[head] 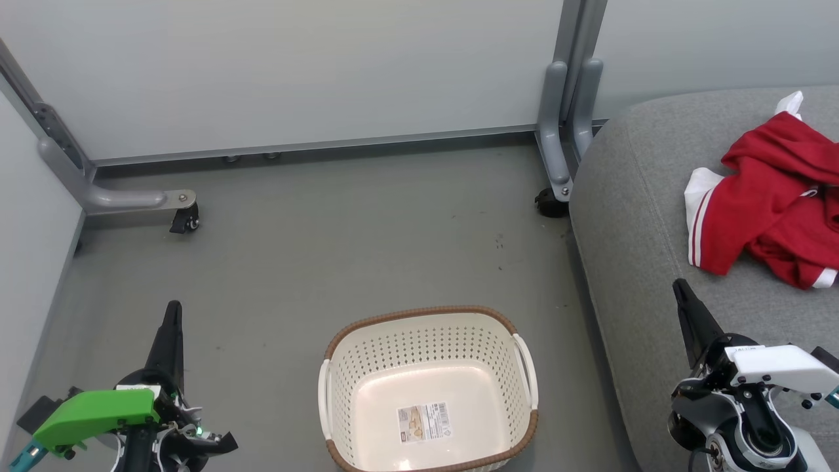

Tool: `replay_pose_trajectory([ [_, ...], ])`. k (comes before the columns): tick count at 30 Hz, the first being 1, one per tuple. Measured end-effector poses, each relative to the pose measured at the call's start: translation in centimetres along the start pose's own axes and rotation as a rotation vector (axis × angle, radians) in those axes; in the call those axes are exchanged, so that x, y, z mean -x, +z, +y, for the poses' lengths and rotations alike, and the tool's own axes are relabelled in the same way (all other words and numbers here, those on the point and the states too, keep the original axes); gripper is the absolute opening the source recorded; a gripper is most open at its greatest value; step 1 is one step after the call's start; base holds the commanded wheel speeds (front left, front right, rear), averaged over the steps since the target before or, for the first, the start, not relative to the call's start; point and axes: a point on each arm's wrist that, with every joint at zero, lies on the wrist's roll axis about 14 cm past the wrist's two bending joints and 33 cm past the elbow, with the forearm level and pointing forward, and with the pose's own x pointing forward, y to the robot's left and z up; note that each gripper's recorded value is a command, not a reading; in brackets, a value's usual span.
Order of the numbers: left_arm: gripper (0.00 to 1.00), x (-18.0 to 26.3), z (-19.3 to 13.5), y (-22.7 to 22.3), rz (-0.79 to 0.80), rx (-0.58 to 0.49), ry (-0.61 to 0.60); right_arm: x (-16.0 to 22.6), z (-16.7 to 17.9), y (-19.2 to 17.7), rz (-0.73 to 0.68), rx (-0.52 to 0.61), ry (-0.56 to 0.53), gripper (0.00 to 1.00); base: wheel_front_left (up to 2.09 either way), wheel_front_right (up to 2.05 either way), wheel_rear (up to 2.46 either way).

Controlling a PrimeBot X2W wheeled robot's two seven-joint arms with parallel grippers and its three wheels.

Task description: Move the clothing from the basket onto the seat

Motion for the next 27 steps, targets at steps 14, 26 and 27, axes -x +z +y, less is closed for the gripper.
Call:
replay_pose_trajectory([
  [14, 0.00, 0.00, 0.00, -0.01, 0.000, 0.001, 0.000, 0.01, -0.01, 0.02, 0.001, -0.002, 0.000, 0.00, 0.00, 0.00, 0.00],
  [26, 0.00, 0.00, 0.00, -0.01, 0.000, 0.001, 0.000, 0.01, -0.02, 0.06, -0.001, -0.002, 0.000, 0.00, 0.00, 0.00, 0.00],
  [27, 0.00, 0.00, -0.01, -0.02, 0.000, 0.001, 0.000, 0.01, -0.03, 0.06, -0.001, -0.001, 0.000, 0.00, 0.00, 0.00, 0.00],
])
